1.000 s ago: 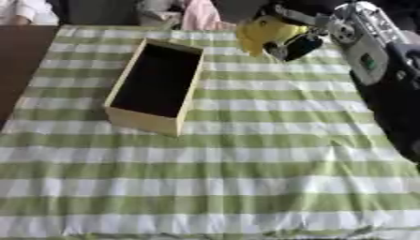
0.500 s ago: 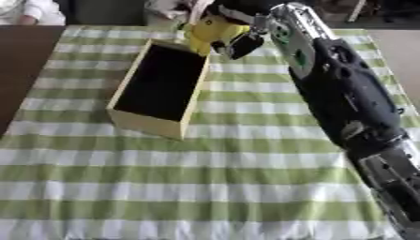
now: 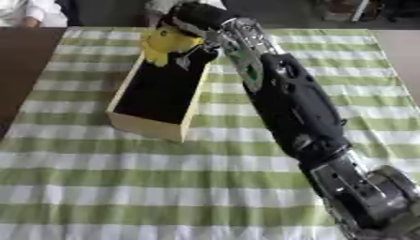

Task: Pick up objects on the table and place them in the box.

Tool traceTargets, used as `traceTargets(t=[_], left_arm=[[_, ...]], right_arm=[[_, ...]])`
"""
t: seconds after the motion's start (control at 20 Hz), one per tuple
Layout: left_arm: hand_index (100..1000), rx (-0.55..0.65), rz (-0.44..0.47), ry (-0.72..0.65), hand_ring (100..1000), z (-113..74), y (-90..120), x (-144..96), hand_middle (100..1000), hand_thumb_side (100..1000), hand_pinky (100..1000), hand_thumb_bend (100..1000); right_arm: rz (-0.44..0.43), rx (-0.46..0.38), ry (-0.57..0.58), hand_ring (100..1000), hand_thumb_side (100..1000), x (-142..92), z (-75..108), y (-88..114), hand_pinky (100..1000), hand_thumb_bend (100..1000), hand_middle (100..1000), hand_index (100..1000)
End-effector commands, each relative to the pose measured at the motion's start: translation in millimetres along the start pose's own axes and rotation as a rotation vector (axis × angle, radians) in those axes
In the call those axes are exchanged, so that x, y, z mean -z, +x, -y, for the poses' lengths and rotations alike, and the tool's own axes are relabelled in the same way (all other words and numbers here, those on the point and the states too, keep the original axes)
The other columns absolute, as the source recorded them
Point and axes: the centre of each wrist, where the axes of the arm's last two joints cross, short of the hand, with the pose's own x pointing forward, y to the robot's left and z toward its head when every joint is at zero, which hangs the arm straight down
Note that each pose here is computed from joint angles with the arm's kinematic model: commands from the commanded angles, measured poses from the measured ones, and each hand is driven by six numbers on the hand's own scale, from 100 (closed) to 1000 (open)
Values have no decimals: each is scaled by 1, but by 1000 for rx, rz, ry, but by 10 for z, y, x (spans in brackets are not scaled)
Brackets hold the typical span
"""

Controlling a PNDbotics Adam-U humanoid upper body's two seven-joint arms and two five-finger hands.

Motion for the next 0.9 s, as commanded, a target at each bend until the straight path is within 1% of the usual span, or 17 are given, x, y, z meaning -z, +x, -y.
traceTargets(t=[0.05, 0.35, 0.55, 0.75, 0.9], left_arm=[[688, -6, 35, -14, 1000, 15, 64, 65, 900, 752, 458, 100], [687, -15, 40, -18, 1000, 29, 66, 78, 902, 753, 458, 100], [687, -18, 39, -21, 1000, 33, 65, 79, 903, 754, 457, 100], [687, -18, 39, -22, 1000, 32, 65, 79, 903, 754, 457, 100], [687, -23, 41, -22, 1000, 39, 66, 84, 904, 755, 458, 100]], right_arm=[[1, -27, -39, 543, 100, 101, 113, 135, 693, 100, 574, 805], [2, -52, -26, 546, 105, 206, 3, 269, 696, 100, 577, 805], [5, -78, -3, 549, 116, 244, -96, 297, 699, 100, 579, 804], [4, -95, -3, 549, 116, 252, -145, 292, 699, 100, 579, 804], [9, -91, 35, 564, 126, 291, -283, 363, 717, 100, 590, 803]])
